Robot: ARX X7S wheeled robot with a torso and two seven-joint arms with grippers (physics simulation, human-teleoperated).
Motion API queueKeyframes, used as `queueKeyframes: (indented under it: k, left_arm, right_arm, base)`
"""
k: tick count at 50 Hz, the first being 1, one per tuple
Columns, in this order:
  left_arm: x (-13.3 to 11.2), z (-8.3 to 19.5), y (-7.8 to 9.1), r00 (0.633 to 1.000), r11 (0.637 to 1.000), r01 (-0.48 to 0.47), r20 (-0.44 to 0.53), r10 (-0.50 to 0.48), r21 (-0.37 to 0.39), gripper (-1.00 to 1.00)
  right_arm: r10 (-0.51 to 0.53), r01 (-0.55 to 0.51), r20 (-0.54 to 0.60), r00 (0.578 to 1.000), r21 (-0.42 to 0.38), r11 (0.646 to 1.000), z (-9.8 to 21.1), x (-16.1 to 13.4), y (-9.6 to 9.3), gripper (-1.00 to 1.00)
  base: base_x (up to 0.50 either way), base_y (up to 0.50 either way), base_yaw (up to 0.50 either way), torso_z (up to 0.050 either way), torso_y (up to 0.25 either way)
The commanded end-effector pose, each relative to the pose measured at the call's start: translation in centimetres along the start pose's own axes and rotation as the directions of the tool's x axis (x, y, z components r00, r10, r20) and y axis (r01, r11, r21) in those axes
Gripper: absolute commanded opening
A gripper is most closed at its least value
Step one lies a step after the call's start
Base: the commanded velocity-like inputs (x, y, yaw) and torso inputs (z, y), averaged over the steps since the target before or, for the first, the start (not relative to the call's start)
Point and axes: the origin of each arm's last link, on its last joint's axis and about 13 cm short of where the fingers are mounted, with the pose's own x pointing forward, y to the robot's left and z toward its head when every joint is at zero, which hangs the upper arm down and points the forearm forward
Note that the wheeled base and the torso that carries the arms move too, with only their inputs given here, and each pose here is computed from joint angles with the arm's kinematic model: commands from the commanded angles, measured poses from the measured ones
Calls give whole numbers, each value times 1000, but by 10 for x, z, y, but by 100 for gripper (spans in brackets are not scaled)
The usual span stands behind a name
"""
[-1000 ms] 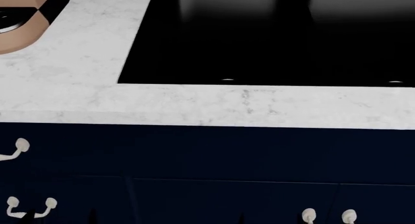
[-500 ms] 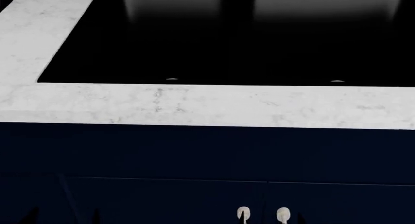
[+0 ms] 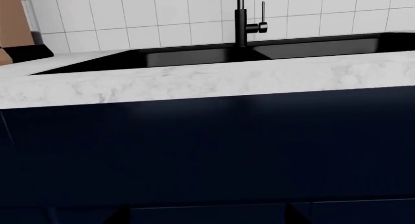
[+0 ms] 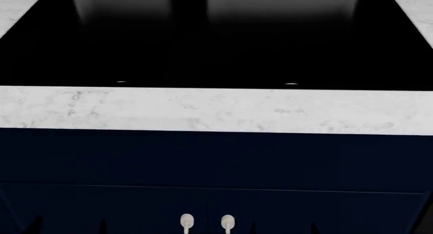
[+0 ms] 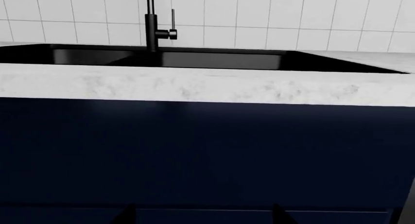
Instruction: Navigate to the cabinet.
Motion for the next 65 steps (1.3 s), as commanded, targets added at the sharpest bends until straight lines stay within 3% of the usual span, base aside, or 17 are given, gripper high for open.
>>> queueKeyframes:
  k: [1, 40, 43, 65]
  left_arm:
    - [1, 0, 0, 1000, 1000, -1, -3, 1, 2, 100]
    - [1, 2, 1, 1000, 1000, -16, -7, 16, -12, 100]
    - [0, 2, -1, 1000, 1000, -9, 0, 9, 8, 100]
    - [2, 1, 0, 1000, 1000, -15, 1, 15, 5, 100]
  right_arm:
    - [-7, 7, -6, 1000, 5, 1000, -1, 2, 0, 100]
    - [-5, 5, -1, 1000, 10, 1000, 2, 0, 0, 100]
    - [7, -7, 0, 1000, -33, 999, 0, 0, 2, 100]
    - [-11, 11, 0, 1000, 10, 1000, 1, 2, -2, 100]
  base:
    - [0, -500, 0, 0, 0]
    - [0, -500, 0, 0, 0]
    - [0, -500, 0, 0, 0]
    - [0, -500, 0, 0, 0]
